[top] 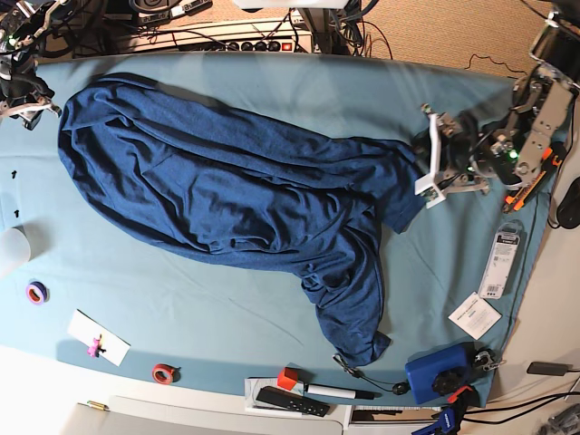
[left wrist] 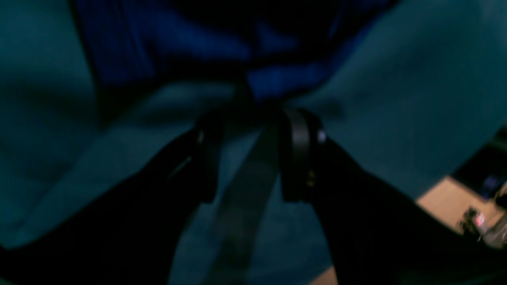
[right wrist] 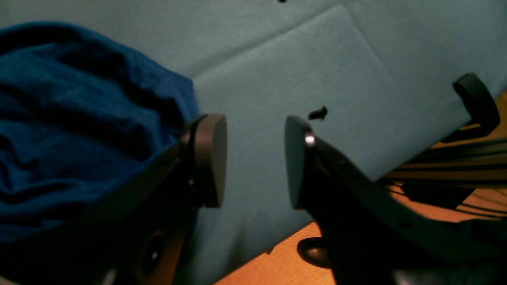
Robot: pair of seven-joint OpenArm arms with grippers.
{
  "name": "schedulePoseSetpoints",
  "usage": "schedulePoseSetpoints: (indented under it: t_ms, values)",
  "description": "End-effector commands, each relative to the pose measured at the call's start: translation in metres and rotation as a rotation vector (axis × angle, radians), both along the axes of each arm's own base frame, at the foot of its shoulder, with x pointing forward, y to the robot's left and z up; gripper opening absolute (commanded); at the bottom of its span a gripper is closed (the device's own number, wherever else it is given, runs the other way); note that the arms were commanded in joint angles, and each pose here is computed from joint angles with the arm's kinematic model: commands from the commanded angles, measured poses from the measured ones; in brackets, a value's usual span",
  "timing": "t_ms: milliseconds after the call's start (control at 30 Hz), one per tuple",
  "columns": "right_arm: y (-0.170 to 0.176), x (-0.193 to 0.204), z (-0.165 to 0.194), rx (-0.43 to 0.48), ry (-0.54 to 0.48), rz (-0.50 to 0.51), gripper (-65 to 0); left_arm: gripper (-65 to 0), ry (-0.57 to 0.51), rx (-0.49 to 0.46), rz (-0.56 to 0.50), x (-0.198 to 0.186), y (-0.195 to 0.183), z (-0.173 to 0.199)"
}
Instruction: Layout the t-shirt on the table in an organized manner, then fold the t-shirt properly
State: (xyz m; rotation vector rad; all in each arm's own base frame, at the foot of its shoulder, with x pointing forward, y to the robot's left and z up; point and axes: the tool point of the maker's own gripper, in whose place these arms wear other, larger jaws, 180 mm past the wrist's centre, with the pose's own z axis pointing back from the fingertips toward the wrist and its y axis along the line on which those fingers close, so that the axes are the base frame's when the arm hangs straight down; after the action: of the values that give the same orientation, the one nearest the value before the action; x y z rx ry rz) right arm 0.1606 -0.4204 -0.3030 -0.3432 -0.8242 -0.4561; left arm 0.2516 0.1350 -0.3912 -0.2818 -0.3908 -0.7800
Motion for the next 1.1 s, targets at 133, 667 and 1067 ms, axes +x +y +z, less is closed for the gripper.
schedulePoseSetpoints:
  t_ms: [133, 667, 1067]
  values:
    - [-0.003, 0.006, 0.014, -0.034, -0.029, 0.019, -40.7, -40.3, -0.049, -0.061, 0.038, 0.018, -0.014, 0.014]
    - [0.006, 0.011, 0.013, -0.009, -0.038, 0.074, -40.7, -31.4, -0.076, -0.118, 0.307, 0.031, 0.019, 0.020]
    - [0.010, 0.012, 0.011, 0.010, -0.044, 0.084, -40.7, -31.5, 0.003, -0.252, 0.367, 0.010, -0.026, 0.003]
